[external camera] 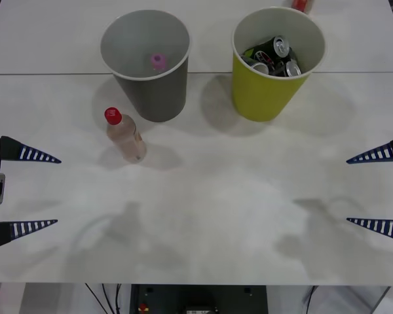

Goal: Put the can into the green bin and the plastic bottle into the gray bin

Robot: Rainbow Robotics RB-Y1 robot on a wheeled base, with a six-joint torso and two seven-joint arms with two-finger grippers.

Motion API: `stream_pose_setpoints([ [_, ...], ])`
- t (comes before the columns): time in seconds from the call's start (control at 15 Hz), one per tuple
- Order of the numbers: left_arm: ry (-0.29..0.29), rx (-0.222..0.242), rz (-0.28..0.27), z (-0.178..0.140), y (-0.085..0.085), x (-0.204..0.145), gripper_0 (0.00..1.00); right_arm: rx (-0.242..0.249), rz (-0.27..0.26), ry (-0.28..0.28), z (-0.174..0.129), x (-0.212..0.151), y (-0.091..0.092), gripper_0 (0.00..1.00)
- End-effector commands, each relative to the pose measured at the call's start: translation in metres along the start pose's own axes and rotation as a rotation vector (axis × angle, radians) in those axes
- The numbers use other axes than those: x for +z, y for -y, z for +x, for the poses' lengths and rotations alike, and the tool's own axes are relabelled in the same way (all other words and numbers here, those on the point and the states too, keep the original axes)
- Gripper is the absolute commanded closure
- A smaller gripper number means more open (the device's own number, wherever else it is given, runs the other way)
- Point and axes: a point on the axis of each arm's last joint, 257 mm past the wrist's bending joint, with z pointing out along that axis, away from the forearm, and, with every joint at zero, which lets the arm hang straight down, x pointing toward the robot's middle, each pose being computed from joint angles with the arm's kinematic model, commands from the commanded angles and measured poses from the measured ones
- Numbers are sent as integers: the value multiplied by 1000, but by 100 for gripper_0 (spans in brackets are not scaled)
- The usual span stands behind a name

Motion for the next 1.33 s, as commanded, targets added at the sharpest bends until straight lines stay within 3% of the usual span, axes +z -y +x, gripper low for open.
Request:
stream_pose_setpoints([
  [0.07, 0, 0, 0, 0, 0, 0, 0, 0, 0, 0, 0, 0, 0, 0],
  [0.13, -14, -53, 14, 15, 14, 3, 0, 0, 0, 0, 0, 0, 0, 0],
  [0.47, -3, -85, -2, 18, 13, 3, 0, 0, 0, 0, 0, 0, 0, 0],
  [0.73, 112, -236, -95, 19, 1, 8, 0, 0, 0, 0, 0, 0, 0, 0],
  [1.0, 182, -328, -162, 24, -12, 13, 0, 0, 0, 0, 0, 0, 0, 0],
  [1.33, 278, -466, -202, 33, -30, 31, 0, 0, 0, 0, 0, 0, 0, 0],
])
